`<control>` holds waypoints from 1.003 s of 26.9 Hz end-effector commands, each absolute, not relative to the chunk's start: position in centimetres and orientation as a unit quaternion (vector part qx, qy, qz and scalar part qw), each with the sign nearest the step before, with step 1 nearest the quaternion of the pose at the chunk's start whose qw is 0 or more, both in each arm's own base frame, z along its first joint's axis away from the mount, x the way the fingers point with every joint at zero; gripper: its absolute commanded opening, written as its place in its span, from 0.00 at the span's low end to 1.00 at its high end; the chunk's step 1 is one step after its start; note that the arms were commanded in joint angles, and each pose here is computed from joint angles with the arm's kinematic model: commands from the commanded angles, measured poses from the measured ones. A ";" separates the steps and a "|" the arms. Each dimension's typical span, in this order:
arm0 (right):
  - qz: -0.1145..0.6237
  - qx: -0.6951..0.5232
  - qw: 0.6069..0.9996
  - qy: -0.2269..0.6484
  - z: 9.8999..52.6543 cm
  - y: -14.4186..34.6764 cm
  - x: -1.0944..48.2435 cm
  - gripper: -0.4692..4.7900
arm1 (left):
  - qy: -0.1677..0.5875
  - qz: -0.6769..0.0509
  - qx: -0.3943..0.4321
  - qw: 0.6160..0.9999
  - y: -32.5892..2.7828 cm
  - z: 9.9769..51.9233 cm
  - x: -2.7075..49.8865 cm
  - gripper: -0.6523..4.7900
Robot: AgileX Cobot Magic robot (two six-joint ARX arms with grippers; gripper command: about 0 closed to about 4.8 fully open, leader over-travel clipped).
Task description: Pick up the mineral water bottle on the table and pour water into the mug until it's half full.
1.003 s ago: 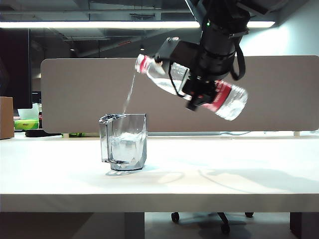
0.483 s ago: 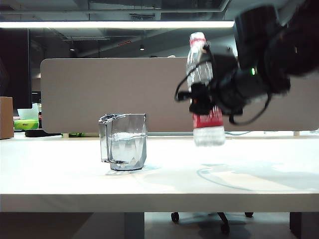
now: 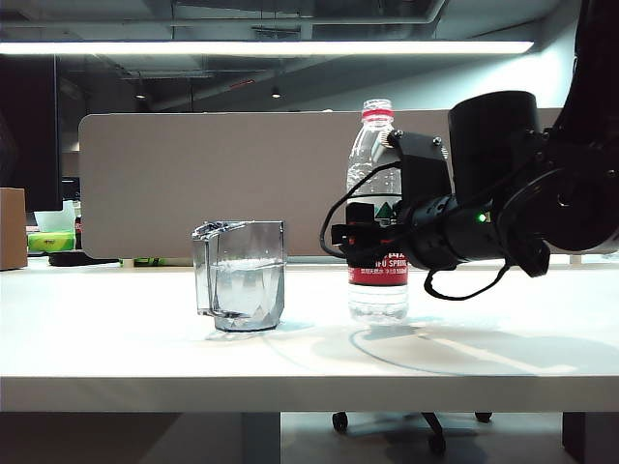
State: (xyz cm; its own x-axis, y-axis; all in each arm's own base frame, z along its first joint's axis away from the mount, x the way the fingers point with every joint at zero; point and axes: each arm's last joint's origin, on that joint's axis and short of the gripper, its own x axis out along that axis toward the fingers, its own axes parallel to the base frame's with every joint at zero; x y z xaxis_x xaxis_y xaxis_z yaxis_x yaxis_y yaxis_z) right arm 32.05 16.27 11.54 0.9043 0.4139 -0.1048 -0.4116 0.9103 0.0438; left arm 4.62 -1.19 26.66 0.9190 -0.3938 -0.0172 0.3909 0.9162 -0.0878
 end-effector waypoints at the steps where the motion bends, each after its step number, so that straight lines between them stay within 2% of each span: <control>1: 0.221 0.012 0.973 0.062 11.2 16.1 31.4 0.89 | 0.009 -0.201 -0.039 0.979 -1.2 26.9 4.5 0.16; 3: 0.222 0.012 0.973 0.061 11.5 15.6 30.5 0.98 | 0.009 -0.201 -0.039 0.979 -1.2 26.9 4.5 0.16; 4: 0.222 0.011 0.973 0.061 11.7 15.4 30.1 0.99 | 0.009 -0.201 -0.039 0.979 -1.2 26.9 4.5 0.16; 11: 0.219 0.012 0.974 0.048 14.2 12.7 24.9 0.98 | 0.009 -0.201 -0.039 0.979 -1.2 26.9 4.5 0.16; 12: 0.215 0.011 0.975 0.049 14.3 12.2 24.0 0.90 | 0.009 -0.201 -0.039 0.979 -1.2 26.9 4.5 0.16; 14: 0.199 0.009 0.978 0.055 14.4 11.3 22.5 0.67 | 0.009 -0.201 -0.039 0.979 -1.2 26.9 4.5 0.16; 15: 0.192 0.008 0.980 0.058 14.5 10.8 21.6 0.50 | 0.009 -0.201 -0.039 0.979 -1.2 26.9 4.5 0.16; 16: 0.177 0.007 0.982 0.058 14.6 10.0 20.2 0.28 | 0.009 -0.201 -0.039 0.979 -1.2 26.9 4.5 0.16; 19: 0.157 0.011 0.986 0.052 15.0 8.8 18.1 0.18 | 0.009 -0.201 -0.039 0.979 -1.2 26.9 4.5 0.16; 21: 0.157 0.010 0.986 0.054 14.9 8.3 17.2 0.07 | 0.008 -0.201 -0.039 0.979 -1.2 27.0 4.5 0.16; 27: 0.150 0.010 0.987 0.055 14.6 7.1 15.1 0.08 | 0.005 -0.201 -0.038 0.979 -1.2 27.0 4.4 0.16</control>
